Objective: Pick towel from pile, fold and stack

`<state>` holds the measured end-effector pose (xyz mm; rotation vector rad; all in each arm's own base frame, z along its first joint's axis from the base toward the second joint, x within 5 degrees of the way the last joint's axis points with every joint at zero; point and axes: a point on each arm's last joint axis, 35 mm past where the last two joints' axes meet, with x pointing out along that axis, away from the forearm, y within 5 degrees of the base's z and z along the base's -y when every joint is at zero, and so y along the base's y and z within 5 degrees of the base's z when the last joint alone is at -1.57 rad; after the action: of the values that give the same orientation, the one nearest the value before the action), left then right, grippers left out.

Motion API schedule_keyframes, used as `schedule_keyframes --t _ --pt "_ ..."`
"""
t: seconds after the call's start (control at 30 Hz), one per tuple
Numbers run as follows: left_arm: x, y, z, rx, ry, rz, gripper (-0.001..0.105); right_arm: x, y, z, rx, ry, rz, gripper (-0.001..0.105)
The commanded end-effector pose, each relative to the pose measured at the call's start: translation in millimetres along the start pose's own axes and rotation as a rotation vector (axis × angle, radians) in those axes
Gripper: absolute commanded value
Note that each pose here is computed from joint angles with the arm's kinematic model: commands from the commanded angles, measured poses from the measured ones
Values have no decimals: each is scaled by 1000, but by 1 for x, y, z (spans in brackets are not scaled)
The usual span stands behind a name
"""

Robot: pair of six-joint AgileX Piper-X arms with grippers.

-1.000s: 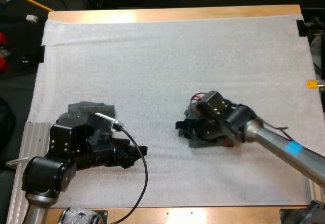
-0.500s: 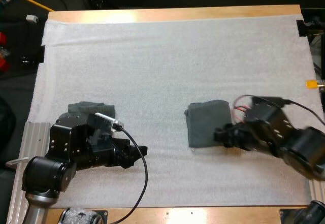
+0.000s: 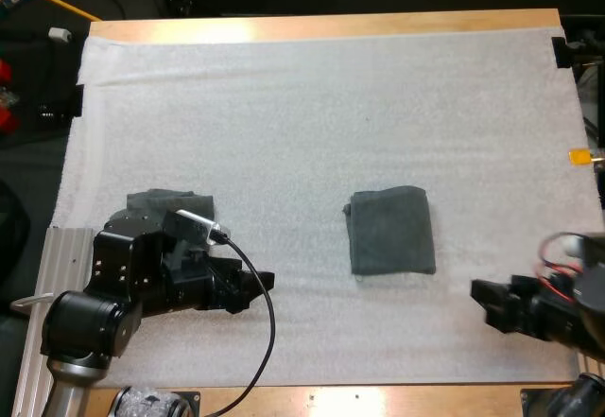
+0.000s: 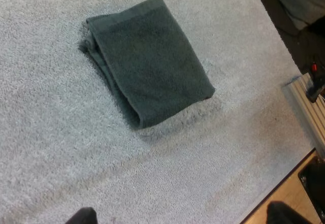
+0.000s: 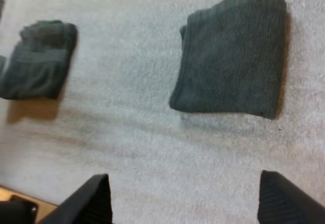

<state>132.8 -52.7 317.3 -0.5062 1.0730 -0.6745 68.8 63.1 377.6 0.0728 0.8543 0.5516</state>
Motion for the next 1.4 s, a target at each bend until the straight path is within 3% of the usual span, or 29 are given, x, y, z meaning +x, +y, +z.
schedule_keyframes --t 0.0,0.3,0.43,0.63,0.8,1.07,1.37 --pt "-2 -3 0 9 3 -15 64 -4 -1 -2 -4 -11 -3 59" --pt "11 -5 14 37 -7 -65 71 -10 -2 -4 -11 -38 9 59" --pt "36 -9 26 43 35 -93 71 -10 1 -2 -12 -43 54 59" --pt "84 -7 42 32 70 -47 71 -10 3 1 -15 -53 112 59" --pt "129 4 53 -32 117 -45 71 -10 4 1 -15 -52 115 59" --pt "196 40 61 -186 175 -21 71 -10 4 1 -15 -52 115 59" --pt "237 67 57 -353 234 -36 71 -10 4 1 -15 -52 115 59"
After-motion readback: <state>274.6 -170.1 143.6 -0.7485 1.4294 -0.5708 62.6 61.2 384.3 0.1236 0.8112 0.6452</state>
